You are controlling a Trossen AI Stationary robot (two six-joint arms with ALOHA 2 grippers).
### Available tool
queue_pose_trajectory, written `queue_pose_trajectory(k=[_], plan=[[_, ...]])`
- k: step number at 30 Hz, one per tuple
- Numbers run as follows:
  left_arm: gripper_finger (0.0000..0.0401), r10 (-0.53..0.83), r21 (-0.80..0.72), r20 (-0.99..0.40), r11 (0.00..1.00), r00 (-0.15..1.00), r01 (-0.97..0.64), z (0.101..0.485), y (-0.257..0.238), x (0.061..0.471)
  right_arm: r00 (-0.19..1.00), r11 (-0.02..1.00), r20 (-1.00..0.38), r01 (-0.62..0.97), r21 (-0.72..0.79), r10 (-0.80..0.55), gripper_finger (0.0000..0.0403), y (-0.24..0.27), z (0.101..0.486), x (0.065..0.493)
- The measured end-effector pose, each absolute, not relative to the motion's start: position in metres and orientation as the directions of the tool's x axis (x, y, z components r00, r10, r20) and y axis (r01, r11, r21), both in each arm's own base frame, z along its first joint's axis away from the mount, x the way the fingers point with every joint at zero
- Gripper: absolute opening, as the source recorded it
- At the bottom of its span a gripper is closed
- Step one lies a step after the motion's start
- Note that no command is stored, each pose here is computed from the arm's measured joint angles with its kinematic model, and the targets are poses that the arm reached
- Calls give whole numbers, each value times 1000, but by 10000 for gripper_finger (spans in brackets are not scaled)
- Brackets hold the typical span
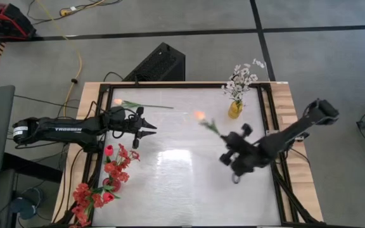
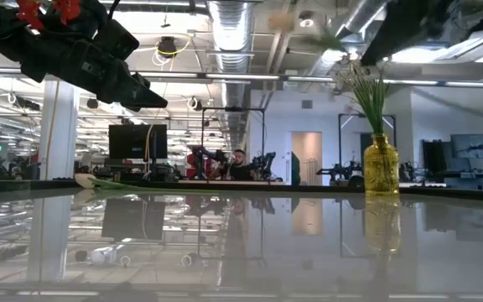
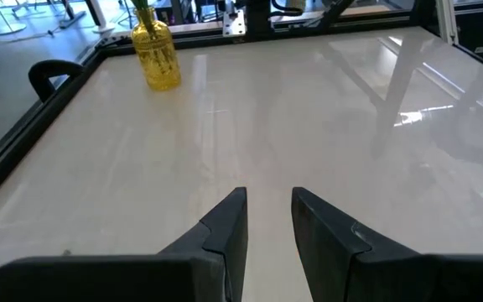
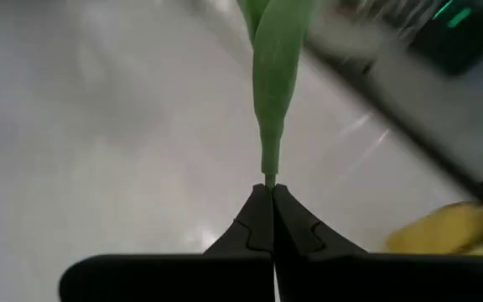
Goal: Sort flowers into vase by color
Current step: Put the bottom of the white tulip into the yellow vase
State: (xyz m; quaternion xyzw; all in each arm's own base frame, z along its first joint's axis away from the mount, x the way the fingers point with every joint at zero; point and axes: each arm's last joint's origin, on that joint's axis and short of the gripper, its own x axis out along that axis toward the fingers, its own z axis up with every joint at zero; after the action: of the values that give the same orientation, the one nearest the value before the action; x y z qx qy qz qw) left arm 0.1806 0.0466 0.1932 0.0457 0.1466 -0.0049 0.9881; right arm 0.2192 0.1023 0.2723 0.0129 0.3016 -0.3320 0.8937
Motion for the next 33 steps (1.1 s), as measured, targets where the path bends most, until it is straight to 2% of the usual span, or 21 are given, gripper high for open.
queue_pose_trajectory(k=[5,9,13,21,28,33], plan=[[84,4,90,-291,996,957,23,193,47,181,679,711,-240,700,-74,-694,16,97,277,166],[84,4,89,-291,996,957,23,193,47,181,670,669,-8,741,68,-742,16,80,263,132],[84,8,89,-290,996,957,18,193,47,181,626,623,0,776,97,-780,16,56,254,116],[84,15,87,-229,996,973,5,199,47,182,457,455,3,886,84,-890,16,17,258,96],[84,17,47,-203,999,979,-7,202,48,183,403,391,2,887,245,-915,16,1,263,75],[84,18,7,-175,1000,984,-17,205,48,183,412,388,-1,859,335,-911,16,-3,266,64]])
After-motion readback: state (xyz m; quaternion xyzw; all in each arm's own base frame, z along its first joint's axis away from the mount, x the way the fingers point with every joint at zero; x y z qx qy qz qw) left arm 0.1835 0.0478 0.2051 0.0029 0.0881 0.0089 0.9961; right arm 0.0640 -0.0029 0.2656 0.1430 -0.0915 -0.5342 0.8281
